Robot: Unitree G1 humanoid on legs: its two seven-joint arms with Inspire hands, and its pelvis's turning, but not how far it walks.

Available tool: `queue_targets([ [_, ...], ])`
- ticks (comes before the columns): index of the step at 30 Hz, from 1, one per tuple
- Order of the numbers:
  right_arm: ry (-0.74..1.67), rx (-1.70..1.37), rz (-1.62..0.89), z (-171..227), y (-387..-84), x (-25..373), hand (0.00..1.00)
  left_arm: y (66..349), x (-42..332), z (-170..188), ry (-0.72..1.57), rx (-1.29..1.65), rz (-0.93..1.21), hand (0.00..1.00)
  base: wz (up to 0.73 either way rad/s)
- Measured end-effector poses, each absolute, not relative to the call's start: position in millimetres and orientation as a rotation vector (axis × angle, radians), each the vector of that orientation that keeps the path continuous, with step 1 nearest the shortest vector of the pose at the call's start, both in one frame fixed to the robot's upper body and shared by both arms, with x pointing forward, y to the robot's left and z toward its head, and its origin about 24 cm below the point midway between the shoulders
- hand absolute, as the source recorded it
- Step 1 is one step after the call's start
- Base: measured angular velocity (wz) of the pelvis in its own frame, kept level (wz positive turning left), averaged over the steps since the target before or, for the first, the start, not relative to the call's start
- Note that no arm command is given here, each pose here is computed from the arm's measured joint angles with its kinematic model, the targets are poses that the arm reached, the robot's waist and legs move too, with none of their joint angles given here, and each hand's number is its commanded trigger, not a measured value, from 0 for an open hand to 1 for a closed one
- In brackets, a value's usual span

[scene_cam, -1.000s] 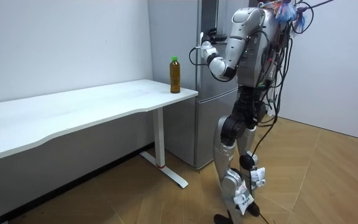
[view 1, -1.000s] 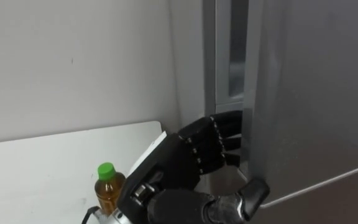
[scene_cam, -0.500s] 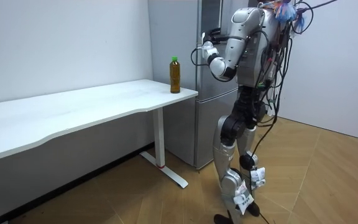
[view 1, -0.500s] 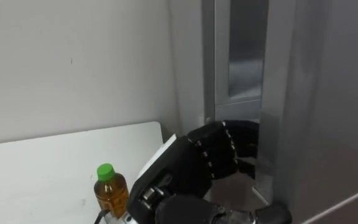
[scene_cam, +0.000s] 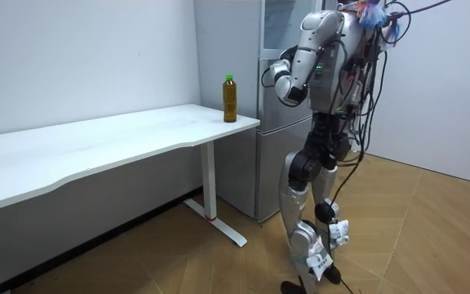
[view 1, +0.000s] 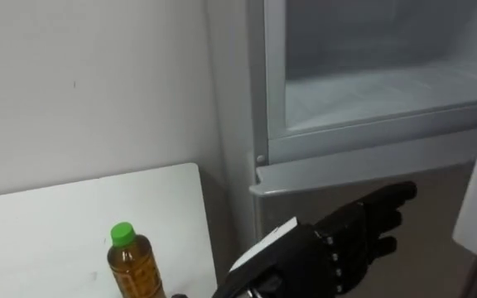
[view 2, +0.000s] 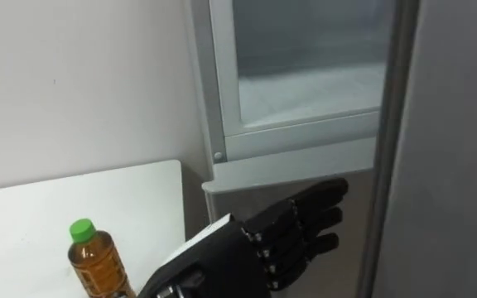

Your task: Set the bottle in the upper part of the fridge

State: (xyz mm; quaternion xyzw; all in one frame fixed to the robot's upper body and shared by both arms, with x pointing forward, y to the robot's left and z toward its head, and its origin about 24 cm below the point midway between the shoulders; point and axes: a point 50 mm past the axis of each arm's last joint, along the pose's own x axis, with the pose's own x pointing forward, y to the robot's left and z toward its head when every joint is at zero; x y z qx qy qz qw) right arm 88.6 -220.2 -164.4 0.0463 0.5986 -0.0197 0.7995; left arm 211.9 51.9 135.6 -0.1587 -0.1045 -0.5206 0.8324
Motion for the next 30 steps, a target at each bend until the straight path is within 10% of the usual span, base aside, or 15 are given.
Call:
queue_targets([
  [30,1.247,0.126,-0.087,-162,-222,95,0.0,37,208,129,-0.162,-0.325,-1.2,0.0,-0.11],
])
